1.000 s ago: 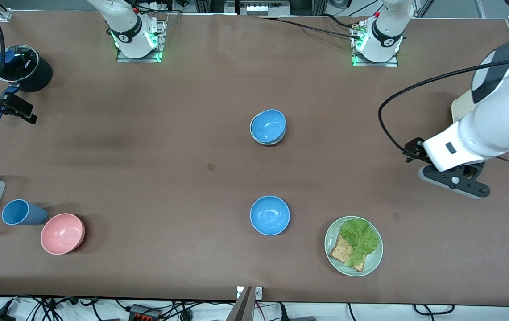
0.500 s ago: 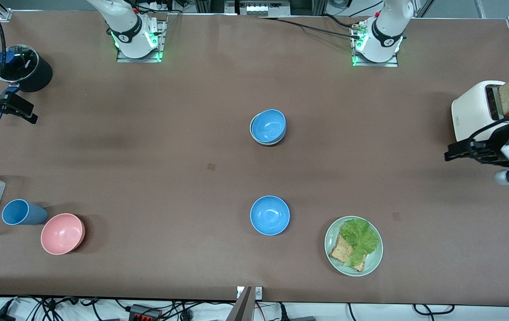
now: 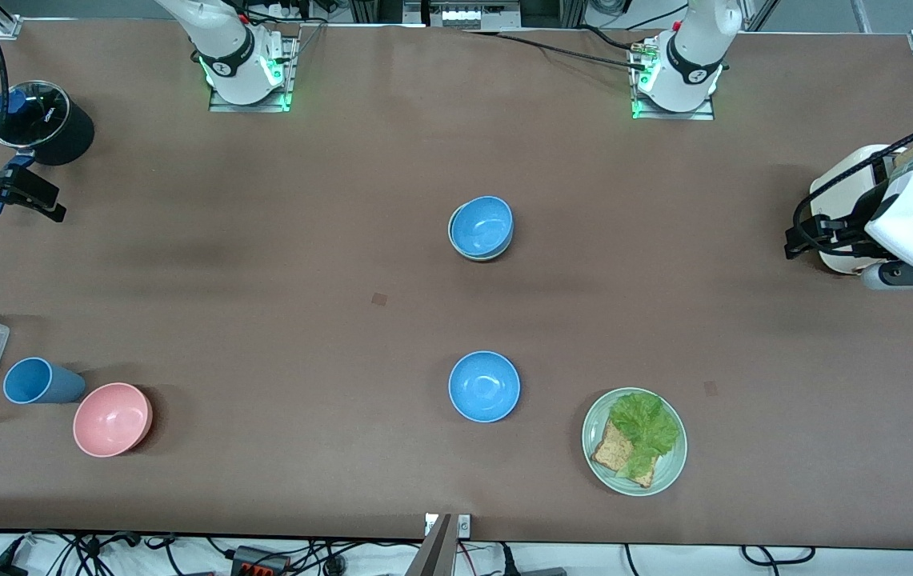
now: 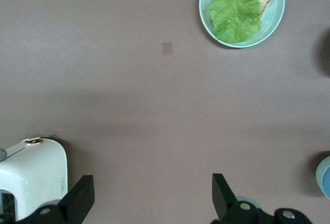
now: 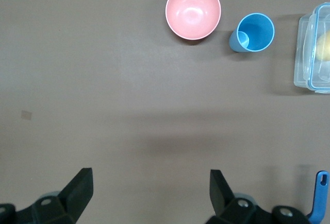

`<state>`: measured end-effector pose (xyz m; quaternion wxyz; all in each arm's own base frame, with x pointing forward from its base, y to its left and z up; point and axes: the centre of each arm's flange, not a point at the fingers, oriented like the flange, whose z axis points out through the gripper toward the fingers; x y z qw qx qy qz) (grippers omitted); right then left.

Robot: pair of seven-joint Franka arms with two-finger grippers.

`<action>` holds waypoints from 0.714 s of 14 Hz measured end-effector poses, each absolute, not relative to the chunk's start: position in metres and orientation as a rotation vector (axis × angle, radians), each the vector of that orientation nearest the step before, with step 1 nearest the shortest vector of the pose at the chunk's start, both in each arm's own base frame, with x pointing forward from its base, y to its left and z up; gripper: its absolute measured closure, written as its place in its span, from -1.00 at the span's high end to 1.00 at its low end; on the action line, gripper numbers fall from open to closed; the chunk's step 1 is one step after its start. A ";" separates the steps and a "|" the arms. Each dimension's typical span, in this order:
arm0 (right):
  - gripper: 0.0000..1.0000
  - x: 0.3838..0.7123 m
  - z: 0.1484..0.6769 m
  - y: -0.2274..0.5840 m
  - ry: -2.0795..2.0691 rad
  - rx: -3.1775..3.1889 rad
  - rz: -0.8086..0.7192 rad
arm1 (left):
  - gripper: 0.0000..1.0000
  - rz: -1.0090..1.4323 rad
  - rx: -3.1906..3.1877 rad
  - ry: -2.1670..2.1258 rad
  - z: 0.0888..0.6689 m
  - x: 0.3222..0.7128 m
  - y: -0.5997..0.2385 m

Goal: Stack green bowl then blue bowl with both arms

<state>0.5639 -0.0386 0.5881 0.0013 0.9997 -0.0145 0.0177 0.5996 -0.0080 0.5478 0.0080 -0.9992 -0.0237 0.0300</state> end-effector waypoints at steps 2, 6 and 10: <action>1.00 0.564 0.585 -0.038 -0.045 3.139 0.047 | 1.00 0.102 -3.122 -0.077 0.546 0.599 -0.007; 1.00 0.563 0.583 -0.036 -0.037 3.139 0.038 | 1.00 0.124 -3.120 -0.068 0.540 0.598 -0.010; 1.00 0.563 0.580 -0.035 -0.034 3.140 0.030 | 1.00 0.133 -3.120 -0.053 0.537 0.598 -0.016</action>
